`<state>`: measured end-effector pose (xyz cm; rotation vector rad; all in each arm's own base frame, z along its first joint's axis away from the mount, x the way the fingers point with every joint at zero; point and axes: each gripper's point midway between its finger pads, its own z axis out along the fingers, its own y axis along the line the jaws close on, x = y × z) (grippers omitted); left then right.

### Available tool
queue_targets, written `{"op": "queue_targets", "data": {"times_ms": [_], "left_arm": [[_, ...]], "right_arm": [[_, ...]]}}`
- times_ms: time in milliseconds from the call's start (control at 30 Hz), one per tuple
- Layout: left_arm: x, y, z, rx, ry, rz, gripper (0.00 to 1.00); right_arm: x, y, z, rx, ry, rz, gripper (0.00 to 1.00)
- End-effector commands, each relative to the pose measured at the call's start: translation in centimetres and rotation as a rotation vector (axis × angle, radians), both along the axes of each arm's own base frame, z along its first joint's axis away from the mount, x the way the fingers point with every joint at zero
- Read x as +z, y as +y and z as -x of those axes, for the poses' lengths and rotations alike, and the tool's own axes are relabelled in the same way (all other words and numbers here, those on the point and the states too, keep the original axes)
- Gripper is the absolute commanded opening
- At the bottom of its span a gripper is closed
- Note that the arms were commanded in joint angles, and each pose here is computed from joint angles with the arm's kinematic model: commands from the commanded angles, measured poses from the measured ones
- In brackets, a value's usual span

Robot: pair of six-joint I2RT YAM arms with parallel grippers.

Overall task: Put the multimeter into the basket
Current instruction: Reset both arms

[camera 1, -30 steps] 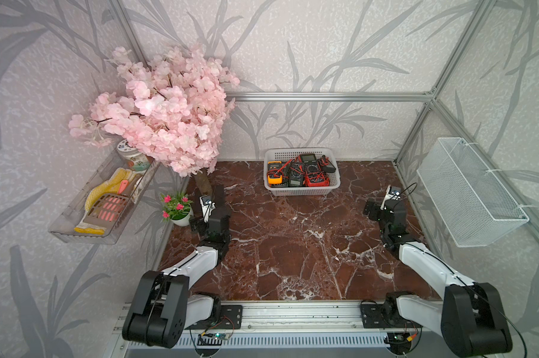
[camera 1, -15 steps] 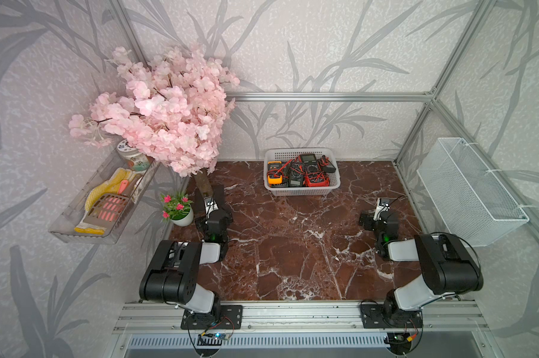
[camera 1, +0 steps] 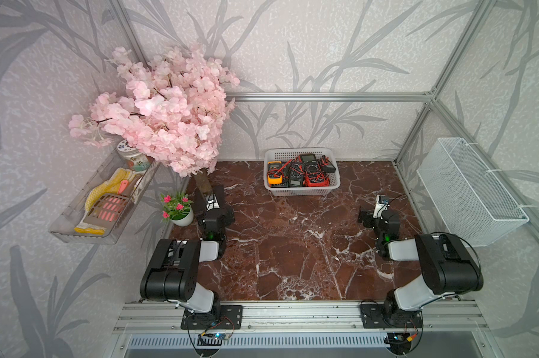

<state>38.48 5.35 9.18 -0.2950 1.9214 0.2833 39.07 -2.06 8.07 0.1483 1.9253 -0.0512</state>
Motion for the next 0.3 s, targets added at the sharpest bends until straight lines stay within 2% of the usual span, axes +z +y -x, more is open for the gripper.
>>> {"op": "queue_targets", "data": {"times_ms": [0, 267], "left_arm": [[0.53, 0.11, -0.42, -0.002, -0.013, 0.004, 1.00], [0.54, 0.07, -0.44, -0.003, -0.013, 0.004, 1.00]], "right_arm": [[1.00, -0.05, -0.57, 0.008, -0.036, 0.009, 0.99], [0.98, 0.25, -0.58, 0.024, -0.036, 0.013, 0.99]]}}
